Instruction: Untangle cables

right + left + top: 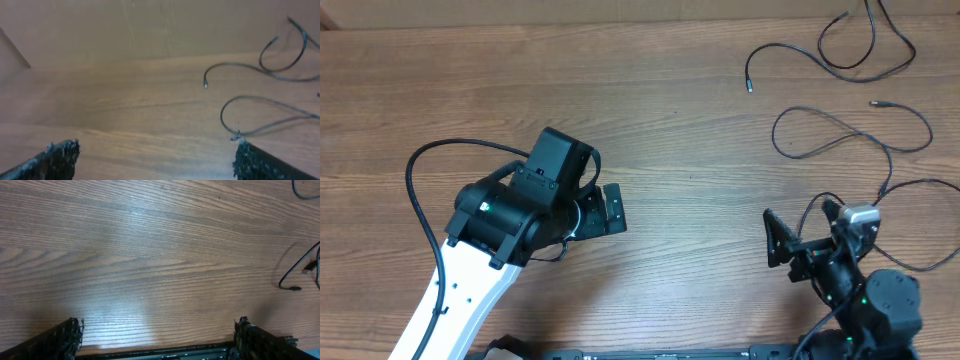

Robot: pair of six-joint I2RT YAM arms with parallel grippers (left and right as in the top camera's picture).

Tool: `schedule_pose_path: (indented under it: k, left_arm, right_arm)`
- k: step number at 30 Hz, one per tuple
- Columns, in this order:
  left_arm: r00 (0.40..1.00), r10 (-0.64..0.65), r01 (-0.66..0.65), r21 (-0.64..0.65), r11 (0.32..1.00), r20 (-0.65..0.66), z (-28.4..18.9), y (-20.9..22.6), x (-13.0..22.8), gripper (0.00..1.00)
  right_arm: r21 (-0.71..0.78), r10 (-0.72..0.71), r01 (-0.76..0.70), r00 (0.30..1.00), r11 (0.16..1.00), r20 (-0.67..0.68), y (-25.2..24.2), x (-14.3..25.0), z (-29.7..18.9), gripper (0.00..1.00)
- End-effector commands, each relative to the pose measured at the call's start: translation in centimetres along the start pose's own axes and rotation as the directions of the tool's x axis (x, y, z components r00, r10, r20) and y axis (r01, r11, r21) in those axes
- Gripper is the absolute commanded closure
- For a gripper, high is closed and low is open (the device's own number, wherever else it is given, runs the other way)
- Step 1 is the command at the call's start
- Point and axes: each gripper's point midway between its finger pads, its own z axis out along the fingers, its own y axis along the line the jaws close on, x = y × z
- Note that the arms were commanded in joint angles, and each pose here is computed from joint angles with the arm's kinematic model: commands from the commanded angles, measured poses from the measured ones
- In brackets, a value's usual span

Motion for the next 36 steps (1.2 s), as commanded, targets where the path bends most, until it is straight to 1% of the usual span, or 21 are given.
schedule_pose_path:
  k: [1, 6, 9, 12, 20, 29, 36]
  left_arm:
    - [1.0, -0.005, 0.005, -0.012, 1.0, -0.001, 0.2, 0.1, 0.0, 0.0]
    - [1.0, -0.005, 0.005, -0.012, 1.0, 0.0, 0.2, 0.1, 0.0, 0.01]
    - [1.0, -0.005, 0.005, -0.012, 1.0, -0.001, 0.2, 0.1, 0.0, 0.0]
    - [1.0, -0.005, 0.005, -0.012, 1.0, -0.001, 0.2, 0.1, 0.0, 0.0]
    - [1.0, -0.005, 0.005, -0.012, 1.0, -0.001, 0.2, 0.1, 0.0, 0.0]
    - [1.0, -0.005, 0.005, -0.012, 1.0, -0.001, 0.2, 0.1, 0.0, 0.0]
    - [1.0, -0.005, 0.005, -0.012, 1.0, -0.001, 0.2, 0.1, 0.0, 0.01]
  right_arm:
    - [-0.004, -0.028, 0.029, 0.999, 1.0, 0.045, -0.5, 1.5, 0.9, 0.0]
    - [-0.091, -0.131, 0.142, 0.984, 0.986, 0.119, 0.6, 2.9, 1.8, 0.0]
    - [-0.093, -0.139, 0.154, 0.979, 0.984, 0.151, 0.5, 3.4, 2.2, 0.0]
    - [-0.084, -0.148, 0.165, 0.972, 0.983, 0.181, 0.2, 3.6, 2.5, 0.0]
    - [-0.032, -0.157, 0.167, 0.965, 0.985, 0.209, -1.2, 4.0, 2.8, 0.0]
    - [-0.019, -0.163, 0.173, 0.956, 0.985, 0.245, -1.7, 4.7, 3.6, 0.0]
    - [0.026, -0.233, 0.233, 0.943, 0.972, 0.24, -2.3, 4.7, 3.6, 0.0]
